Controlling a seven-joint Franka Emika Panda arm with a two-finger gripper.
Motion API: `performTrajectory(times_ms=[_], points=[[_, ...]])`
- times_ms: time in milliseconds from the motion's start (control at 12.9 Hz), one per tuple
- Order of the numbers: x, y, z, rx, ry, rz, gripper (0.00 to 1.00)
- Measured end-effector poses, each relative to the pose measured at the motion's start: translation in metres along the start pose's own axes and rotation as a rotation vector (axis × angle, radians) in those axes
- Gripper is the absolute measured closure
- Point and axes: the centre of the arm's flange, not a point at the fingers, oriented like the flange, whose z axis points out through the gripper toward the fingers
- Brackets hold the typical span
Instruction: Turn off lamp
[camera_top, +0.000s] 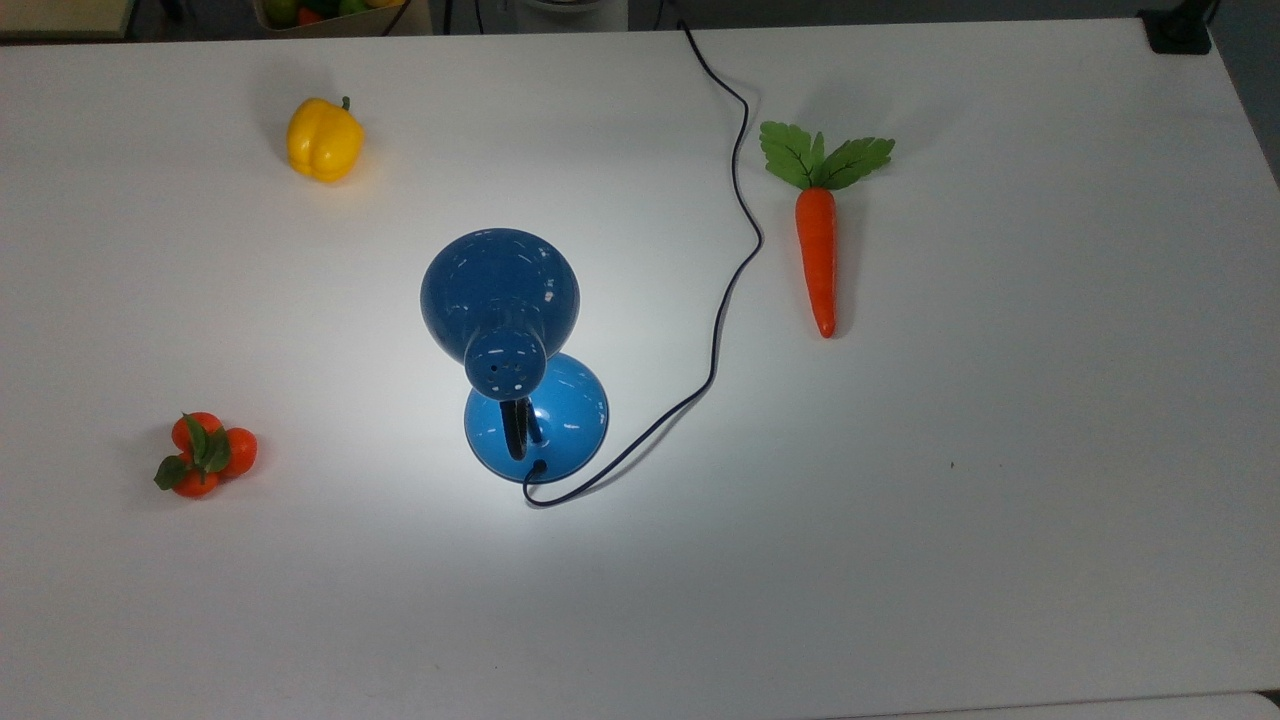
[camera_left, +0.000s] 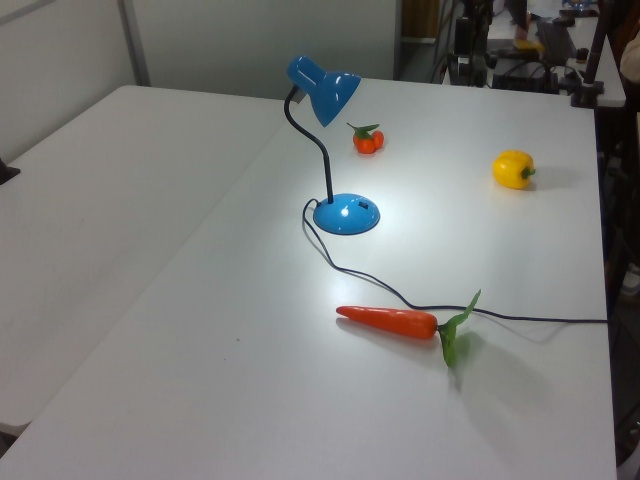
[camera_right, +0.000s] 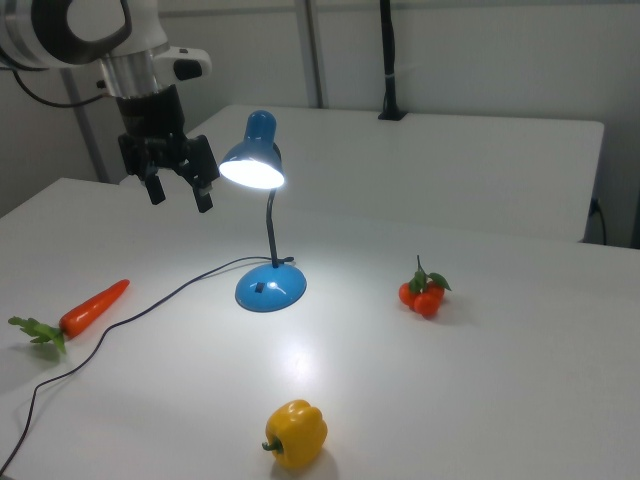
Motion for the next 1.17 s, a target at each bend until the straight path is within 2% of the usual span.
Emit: performTrajectory(times_ms=[1165], points=[[0.0068, -0.0059, 0.0087, -0.001, -0.005, -0.011, 0.01]])
